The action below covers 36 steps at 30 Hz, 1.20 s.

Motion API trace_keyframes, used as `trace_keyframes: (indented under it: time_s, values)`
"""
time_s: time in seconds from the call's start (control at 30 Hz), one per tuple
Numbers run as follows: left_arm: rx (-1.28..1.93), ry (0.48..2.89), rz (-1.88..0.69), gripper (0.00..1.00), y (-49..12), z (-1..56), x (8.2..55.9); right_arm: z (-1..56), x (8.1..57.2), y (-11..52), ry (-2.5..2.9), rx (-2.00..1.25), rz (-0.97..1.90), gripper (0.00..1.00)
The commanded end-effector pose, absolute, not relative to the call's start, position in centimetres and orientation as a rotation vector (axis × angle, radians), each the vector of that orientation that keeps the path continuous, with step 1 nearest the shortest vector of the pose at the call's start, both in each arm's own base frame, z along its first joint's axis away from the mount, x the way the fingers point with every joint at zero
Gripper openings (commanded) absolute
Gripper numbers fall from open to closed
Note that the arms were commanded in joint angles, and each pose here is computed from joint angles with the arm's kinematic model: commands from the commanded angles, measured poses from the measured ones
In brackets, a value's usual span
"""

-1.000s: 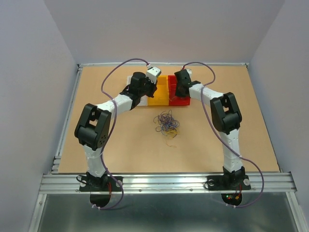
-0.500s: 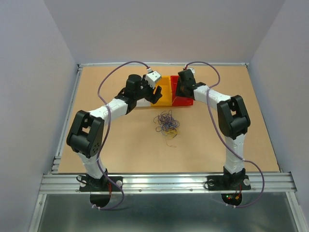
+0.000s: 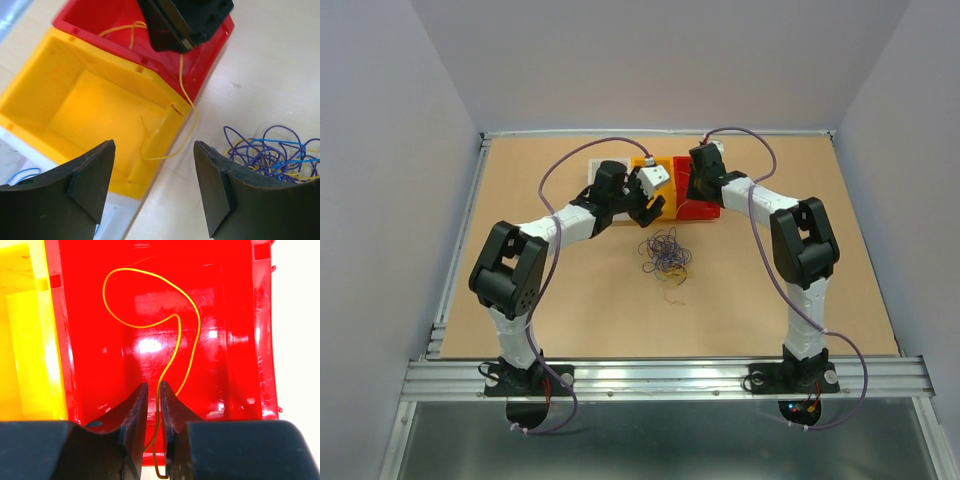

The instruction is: Untangle the cables

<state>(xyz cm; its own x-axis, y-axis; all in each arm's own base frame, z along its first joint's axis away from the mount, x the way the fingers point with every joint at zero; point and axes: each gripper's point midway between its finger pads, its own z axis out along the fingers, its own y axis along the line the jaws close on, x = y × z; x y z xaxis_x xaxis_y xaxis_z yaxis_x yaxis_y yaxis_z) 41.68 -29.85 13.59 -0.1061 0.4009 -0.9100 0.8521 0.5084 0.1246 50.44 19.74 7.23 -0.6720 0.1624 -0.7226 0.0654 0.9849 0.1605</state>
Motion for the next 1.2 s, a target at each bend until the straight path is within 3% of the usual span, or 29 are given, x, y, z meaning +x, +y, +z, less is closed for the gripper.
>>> trace_keyframes:
  time_s: [0.0, 0.5, 0.63, 0.8, 0.9, 0.93, 1.0, 1.1, 1.17]
  values:
    - [1.120, 1.664, -0.442, 0.75, -31.4, 14.2, 42.0, 8.6, 50.8, 19.9, 2.258, 0.171, 0.168, 0.22]
    - [1.088, 1.699, -0.252, 0.74, -31.1, 12.6, 43.6, 8.0, 50.9, 20.1, 2.269, 0.173, 0.168, 0.21]
    - [1.099, 1.707, -0.238, 0.66, -31.4, 12.1, 43.8, 7.9, 50.9, 20.0, 2.270, 0.175, 0.168, 0.21]
    - [1.107, 1.734, -0.222, 0.38, -31.5, 11.2, 44.1, 7.9, 50.8, 20.1, 2.270, 0.180, 0.171, 0.20]
    - [1.111, 1.745, -0.226, 0.18, -31.7, 10.8, 44.2, 7.8, 50.8, 20.1, 2.273, 0.182, 0.172, 0.20]
    - [1.111, 1.743, -0.224, 0.07, -31.7, 10.9, 44.2, 7.8, 50.9, 20.0, 2.272, 0.183, 0.172, 0.20]
    - [1.108, 1.745, -0.226, 0.00, -31.8, 10.9, 44.3, 7.7, 50.8, 20.1, 2.274, 0.183, 0.170, 0.20]
    - [1.111, 1.737, -0.228, 0.04, -31.8, 11.2, 44.1, 7.8, 50.8, 20.0, 2.272, 0.185, 0.167, 0.20]
    - [1.113, 1.731, -0.223, 0.28, -31.7, 11.4, 44.1, 7.7, 50.8, 20.0, 2.275, 0.185, 0.168, 0.20]
